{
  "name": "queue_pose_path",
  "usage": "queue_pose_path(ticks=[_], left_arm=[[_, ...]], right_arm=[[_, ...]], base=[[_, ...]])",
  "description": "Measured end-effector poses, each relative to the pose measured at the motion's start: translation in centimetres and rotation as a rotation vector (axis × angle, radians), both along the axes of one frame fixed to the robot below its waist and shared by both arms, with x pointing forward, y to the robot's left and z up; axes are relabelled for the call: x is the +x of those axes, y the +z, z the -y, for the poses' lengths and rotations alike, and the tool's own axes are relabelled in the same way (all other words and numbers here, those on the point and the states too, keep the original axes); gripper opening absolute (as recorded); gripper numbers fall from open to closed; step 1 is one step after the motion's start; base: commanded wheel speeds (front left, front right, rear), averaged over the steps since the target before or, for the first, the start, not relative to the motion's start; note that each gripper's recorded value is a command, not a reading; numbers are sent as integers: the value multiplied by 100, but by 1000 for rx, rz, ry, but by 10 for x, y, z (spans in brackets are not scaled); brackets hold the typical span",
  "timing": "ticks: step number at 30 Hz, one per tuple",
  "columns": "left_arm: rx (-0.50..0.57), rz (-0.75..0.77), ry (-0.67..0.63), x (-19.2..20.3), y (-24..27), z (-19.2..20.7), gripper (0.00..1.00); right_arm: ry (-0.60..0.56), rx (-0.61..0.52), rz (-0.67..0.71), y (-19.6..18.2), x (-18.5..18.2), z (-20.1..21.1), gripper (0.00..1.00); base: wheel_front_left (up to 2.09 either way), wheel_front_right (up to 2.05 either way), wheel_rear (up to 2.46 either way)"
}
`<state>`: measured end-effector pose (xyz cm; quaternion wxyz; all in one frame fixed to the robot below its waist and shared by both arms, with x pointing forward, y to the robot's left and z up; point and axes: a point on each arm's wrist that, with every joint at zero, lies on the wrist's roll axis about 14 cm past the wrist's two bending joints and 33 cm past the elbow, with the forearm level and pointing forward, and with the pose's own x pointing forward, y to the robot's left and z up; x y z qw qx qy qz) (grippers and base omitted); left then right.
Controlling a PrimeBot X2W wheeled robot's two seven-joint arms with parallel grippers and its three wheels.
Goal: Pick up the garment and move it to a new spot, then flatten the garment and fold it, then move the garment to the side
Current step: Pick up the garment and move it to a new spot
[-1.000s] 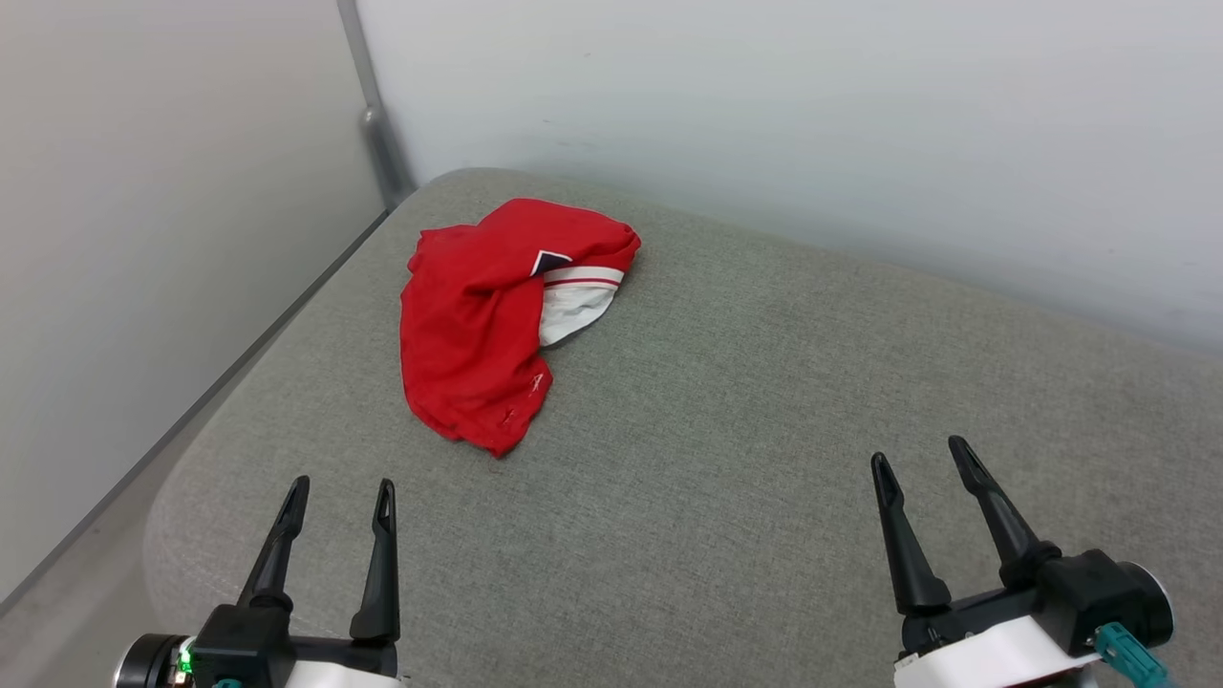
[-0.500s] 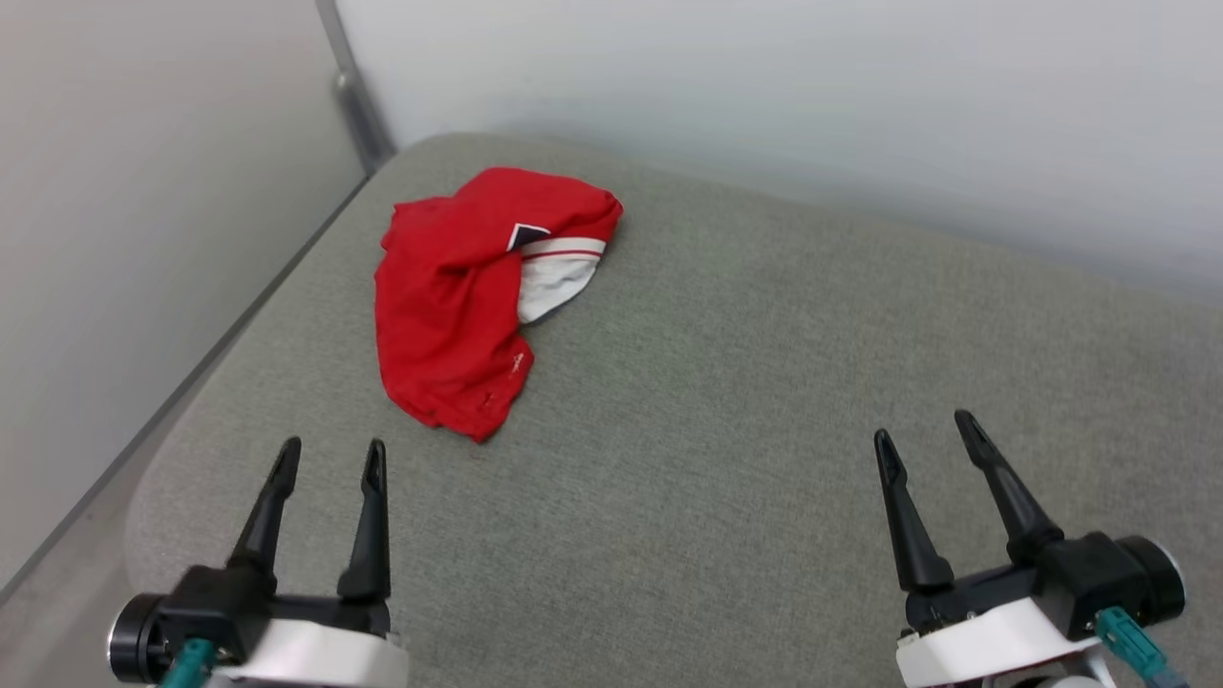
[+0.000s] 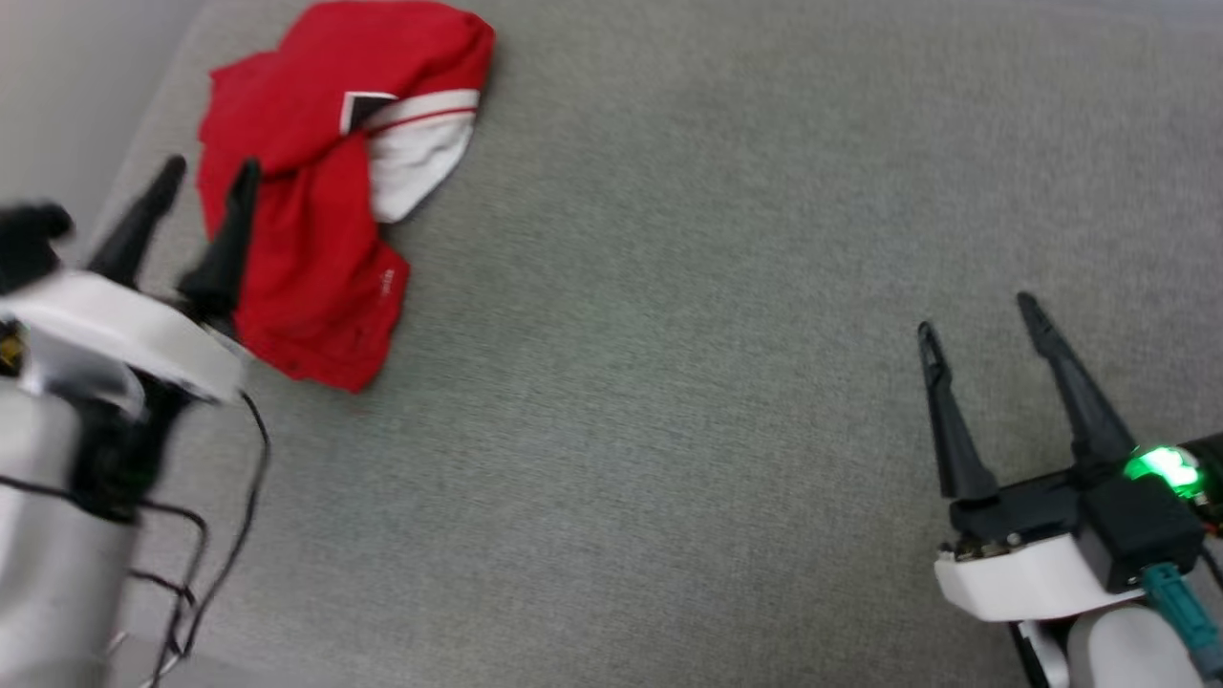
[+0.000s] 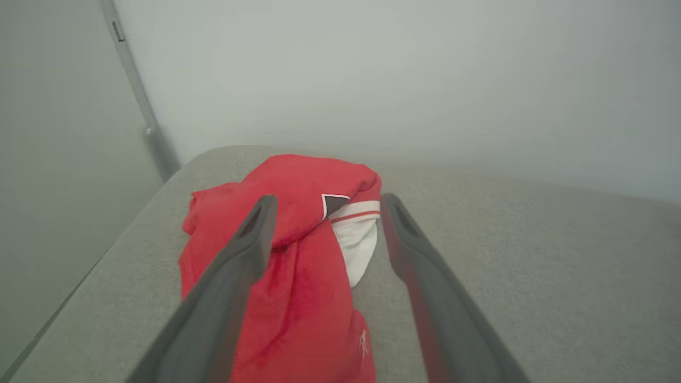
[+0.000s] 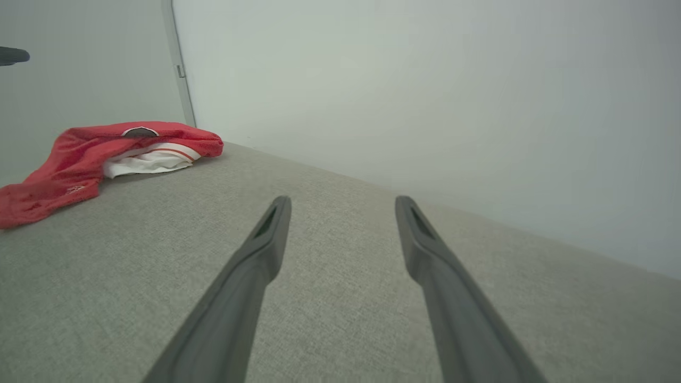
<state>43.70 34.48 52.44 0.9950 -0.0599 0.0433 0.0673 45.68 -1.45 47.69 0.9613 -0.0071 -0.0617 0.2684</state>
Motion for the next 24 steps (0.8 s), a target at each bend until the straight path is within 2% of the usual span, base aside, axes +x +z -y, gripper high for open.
queue_pose_path(ticks=[4,7,10,16,19,24], left_arm=[[-7,-177,-25,33,-10,-26,100],[-83,-382,-74,47,-46,-19,100],[-95,-522,-90,57,-64,-25,100],[-113,-722,-103,69,-107,-25,100],[-145,-761,-100,76,-118,-24,100],[-129,-860,-91,74,-146,-27,100]], right_arm=[[-47,-9,-21,-15,11,16,100],[-71,-27,-45,-28,13,26,100],[-103,-39,-64,-38,16,38,100],[-150,-64,-99,-55,18,56,100],[-165,-76,-112,-61,18,62,100],[-192,-91,-130,-70,19,72,100]], base=[[0,0,0],[0,0,0],[0,0,0],[0,0,0],[0,0,0],[0,0,0]])
